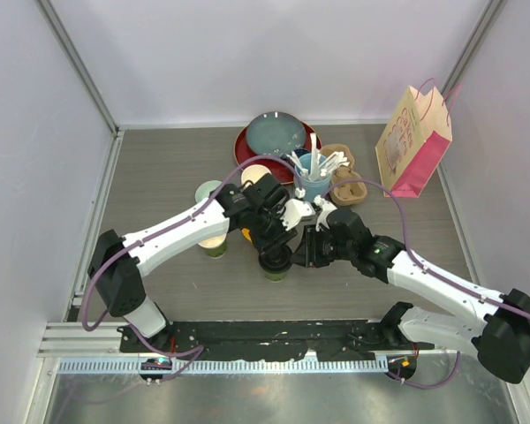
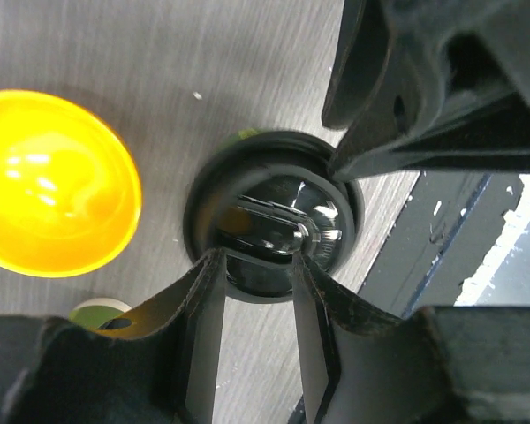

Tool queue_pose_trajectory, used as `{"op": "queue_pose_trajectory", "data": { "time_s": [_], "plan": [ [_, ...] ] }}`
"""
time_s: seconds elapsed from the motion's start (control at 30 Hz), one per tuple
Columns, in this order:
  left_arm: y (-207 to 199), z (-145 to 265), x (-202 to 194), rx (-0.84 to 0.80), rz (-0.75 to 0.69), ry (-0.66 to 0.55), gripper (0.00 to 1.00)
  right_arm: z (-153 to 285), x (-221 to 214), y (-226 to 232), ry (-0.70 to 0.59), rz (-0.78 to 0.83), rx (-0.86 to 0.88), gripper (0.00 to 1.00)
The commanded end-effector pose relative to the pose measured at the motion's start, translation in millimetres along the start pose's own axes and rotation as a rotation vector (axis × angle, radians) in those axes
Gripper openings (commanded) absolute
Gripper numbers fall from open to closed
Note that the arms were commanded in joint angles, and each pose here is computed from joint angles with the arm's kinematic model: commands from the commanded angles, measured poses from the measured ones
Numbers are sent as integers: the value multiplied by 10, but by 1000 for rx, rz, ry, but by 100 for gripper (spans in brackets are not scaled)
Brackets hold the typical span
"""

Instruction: Pack the takeout coffee

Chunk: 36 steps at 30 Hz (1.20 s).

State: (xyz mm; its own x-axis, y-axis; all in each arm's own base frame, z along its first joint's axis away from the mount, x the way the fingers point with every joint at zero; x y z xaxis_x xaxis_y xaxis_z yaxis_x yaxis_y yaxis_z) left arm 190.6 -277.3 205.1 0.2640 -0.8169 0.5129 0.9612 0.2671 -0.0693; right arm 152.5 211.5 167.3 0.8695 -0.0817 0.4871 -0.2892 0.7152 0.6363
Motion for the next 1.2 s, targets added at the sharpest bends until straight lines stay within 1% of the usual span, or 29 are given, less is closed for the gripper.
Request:
{"op": "queue_pose_trajectory", "data": {
  "time_s": [0.0, 0.17, 0.27, 0.4, 0.53, 0.6, 0.7, 0.97, 1.03, 1.17],
  "plan": [
    [-74, 10, -72, -40, 40, -24, 40, -43, 6, 37, -2, -8, 34, 31],
    [-99, -87, -137, -66, 54, -14, 39, -104, -71, -56, 18, -18, 11, 30],
    [-100, -124, -164, -73, 58, -8, 40, -143, -112, -127, 27, -32, -13, 27],
    [-97, -208, -265, -73, 49, 19, 39, -183, -220, -297, 56, -110, -64, 17],
    [-72, -281, -339, -62, 50, 34, 39, -215, -396, -538, 96, -186, -117, 11],
    [-77, -304, -352, -68, 49, 33, 39, -237, -429, -588, 101, -197, -122, 5],
    [-80, -335, -368, -70, 48, 33, 39, -278, -514, -656, 131, -213, -129, 1],
    [-72, -395, -428, -75, 54, 52, 39, -293, -769, -863, 211, -250, -189, 1],
    [-63, -390, -427, -75, 53, 51, 39, -271, -826, -911, 217, -260, -201, 1],
    [-15, -343, -381, -66, 57, 33, 39, -253, -798, -916, 201, -261, -199, 1]
  ]
}}
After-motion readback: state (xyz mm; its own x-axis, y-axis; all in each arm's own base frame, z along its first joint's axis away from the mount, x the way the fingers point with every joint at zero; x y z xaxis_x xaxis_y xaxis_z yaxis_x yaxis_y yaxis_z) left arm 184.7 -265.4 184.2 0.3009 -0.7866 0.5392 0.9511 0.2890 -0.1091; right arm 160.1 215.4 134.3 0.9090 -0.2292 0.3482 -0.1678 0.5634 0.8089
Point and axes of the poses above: each gripper's point midway between its finger pads, its own z axis back along the fingers, its own y axis along the line the jaws close on, x = y × z, the point moved 6 cm from there along z, back along the fingers, and after that the axes turned 6 degrees about -z, right-handed, at the moved point
